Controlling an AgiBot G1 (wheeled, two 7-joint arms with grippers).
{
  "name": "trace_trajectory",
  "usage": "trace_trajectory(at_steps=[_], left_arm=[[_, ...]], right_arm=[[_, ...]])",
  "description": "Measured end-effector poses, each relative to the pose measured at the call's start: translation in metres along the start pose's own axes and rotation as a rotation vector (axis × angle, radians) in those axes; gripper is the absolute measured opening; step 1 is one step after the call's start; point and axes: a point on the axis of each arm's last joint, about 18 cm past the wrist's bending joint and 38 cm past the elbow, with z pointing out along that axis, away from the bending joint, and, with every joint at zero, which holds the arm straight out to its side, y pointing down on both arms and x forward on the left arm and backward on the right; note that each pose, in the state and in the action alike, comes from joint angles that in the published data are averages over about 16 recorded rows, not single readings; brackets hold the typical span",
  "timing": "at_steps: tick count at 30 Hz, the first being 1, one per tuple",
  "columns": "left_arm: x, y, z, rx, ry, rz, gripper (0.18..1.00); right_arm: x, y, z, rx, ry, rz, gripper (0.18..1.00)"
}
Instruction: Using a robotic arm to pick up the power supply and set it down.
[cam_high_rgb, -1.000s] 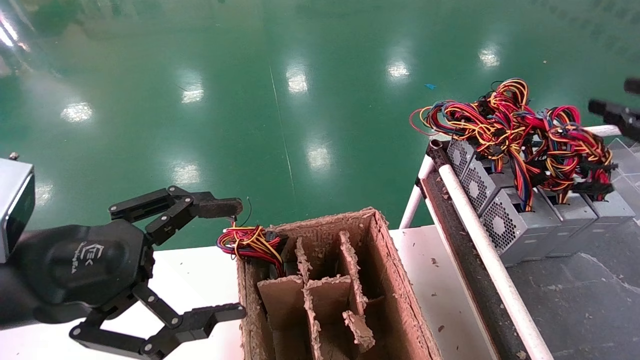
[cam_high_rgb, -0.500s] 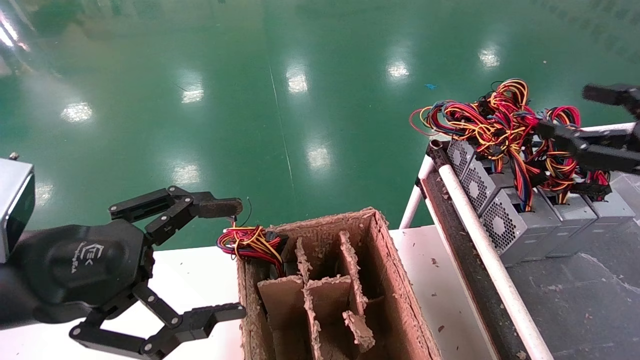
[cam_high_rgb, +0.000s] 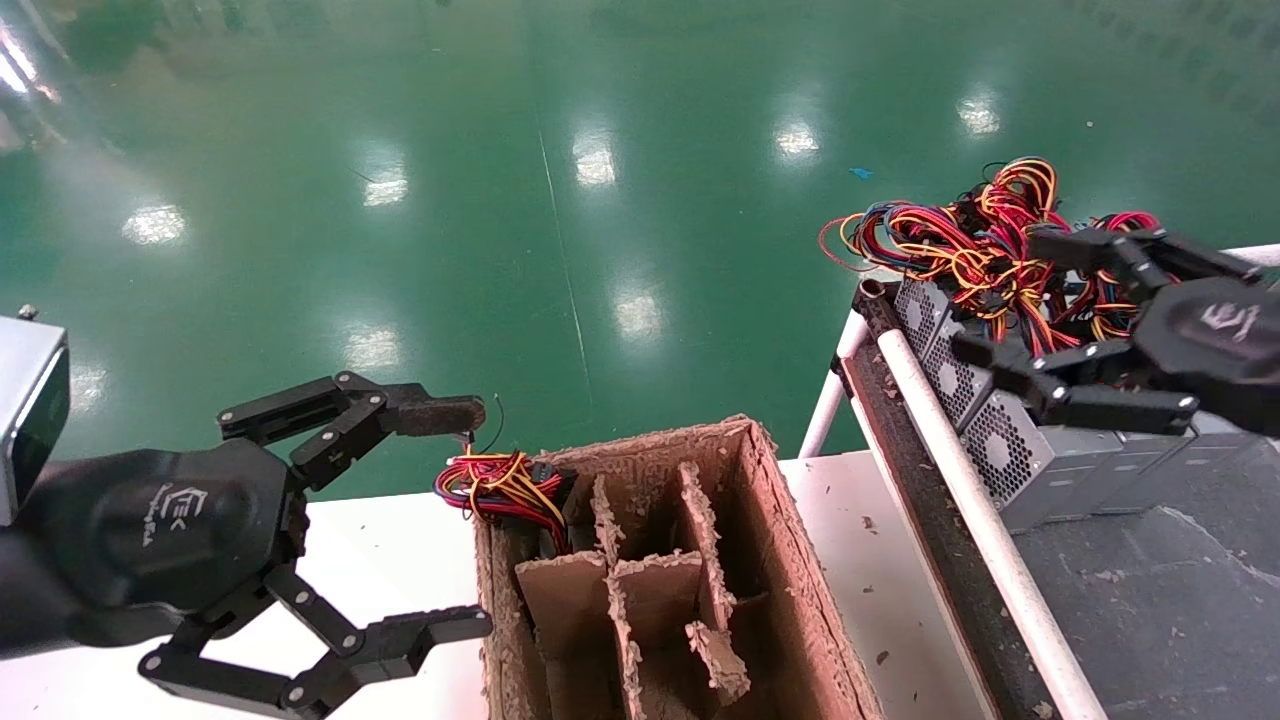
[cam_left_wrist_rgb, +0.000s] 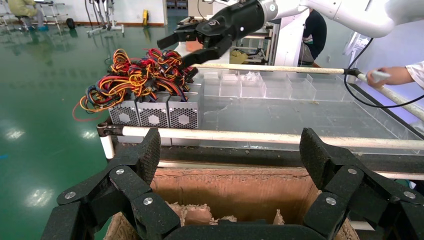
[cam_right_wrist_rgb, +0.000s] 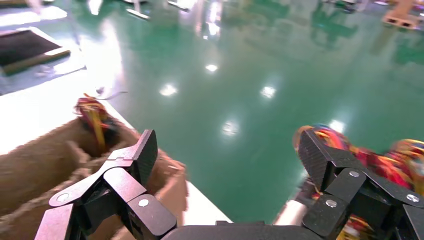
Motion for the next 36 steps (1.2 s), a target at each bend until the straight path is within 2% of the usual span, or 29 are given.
trace_trajectory(at_steps=[9,25,36], left_arm=[[0.000,0.000,0.000,0.000,0.000,0.000,1.001],[0.000,0.000,0.000,0.000,0.000,0.000,1.001],[0.000,0.000,0.000,0.000,0.000,0.000,1.001]], right_arm=[[-0.031,-0.002,0.014,0.042,-0.146,0.009,1.000],[-0.085,-0.008,0.028,0.129,-0.405,0.016,1.001],[-0.110,-0.012,0.029,0.178,-0.528,0.014,1.001]])
